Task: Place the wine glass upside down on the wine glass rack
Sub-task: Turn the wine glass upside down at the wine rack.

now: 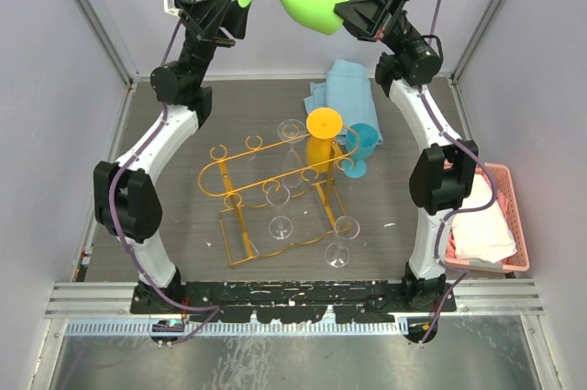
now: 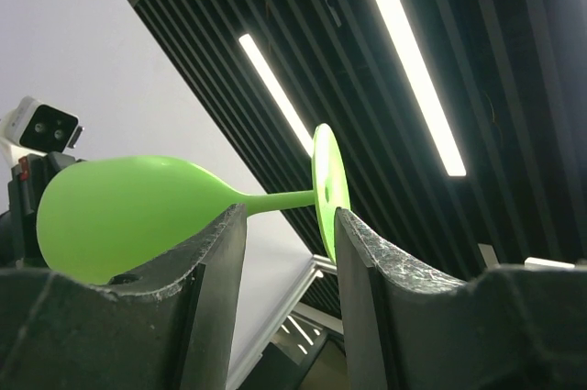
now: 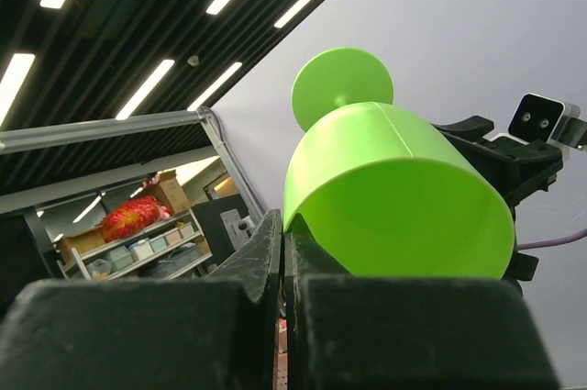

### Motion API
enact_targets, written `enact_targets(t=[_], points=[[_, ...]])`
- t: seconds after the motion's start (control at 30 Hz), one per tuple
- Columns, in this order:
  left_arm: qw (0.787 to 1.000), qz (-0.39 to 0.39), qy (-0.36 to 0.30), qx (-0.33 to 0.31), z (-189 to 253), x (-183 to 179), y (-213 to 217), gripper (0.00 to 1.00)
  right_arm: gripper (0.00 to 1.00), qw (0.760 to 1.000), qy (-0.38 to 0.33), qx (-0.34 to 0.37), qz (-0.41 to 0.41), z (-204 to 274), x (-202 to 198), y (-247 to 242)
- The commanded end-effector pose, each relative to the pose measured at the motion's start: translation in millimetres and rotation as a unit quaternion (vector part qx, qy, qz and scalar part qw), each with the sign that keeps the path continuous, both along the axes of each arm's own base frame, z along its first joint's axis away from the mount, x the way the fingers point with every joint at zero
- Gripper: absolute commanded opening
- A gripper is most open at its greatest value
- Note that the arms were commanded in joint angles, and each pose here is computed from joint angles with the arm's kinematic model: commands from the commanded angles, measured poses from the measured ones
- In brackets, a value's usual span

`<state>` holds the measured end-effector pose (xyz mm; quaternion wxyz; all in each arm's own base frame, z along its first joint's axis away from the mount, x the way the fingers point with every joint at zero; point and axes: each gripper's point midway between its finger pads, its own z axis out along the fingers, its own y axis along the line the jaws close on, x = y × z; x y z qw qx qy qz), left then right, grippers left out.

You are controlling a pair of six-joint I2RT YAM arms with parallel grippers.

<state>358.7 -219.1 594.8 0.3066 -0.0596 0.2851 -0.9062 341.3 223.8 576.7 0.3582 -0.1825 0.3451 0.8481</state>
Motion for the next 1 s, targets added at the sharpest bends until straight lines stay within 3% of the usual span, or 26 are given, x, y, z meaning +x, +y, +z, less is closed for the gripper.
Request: enact_targets(t=[0.0, 0.17, 0.3, 0.63, 0.83, 0.97], points=[[0.993, -0.109, 0.005, -0.044, 29.8, -43.6, 11.8, 0.44, 0.01, 1.0, -0.025, 0.009, 0.001, 4.7, -10.8, 0.3], [0.992, -0.117, 0.007, -0.044, 29.2, -47.8, 6.5, 0.39, 0.01, 1.0, -0.018, 0.008, 0.0, -0.8, -5.3, 1.9], [0.992, -0.118, 0.004, -0.045, 31.4, -50.3, 6.4, 0.27, 0.01, 1.0, -0.015, 0.009, -0.001, -4.2, -3.8, 2.7], [0.992, -0.118, 0.005, -0.044, 31.6, -51.2, 6.2, 0.22, 0.01, 1.0, -0.005, 0.006, 0.0, -14.6, 1.2, 4.9], [0.992, -0.118, 0.009, -0.047, 29.6, -49.3, 6.4, 0.01, 0.01, 1.0, -0.003, 0.006, -0.001, -15.8, 3.0, 5.0], [0.992, -0.118, 0.008, -0.046, 31.0, -48.6, 6.5, 0.0, 0.03, 1.0, -0.003, 0.009, -0.001, -15.8, 3.3, 4.6]])
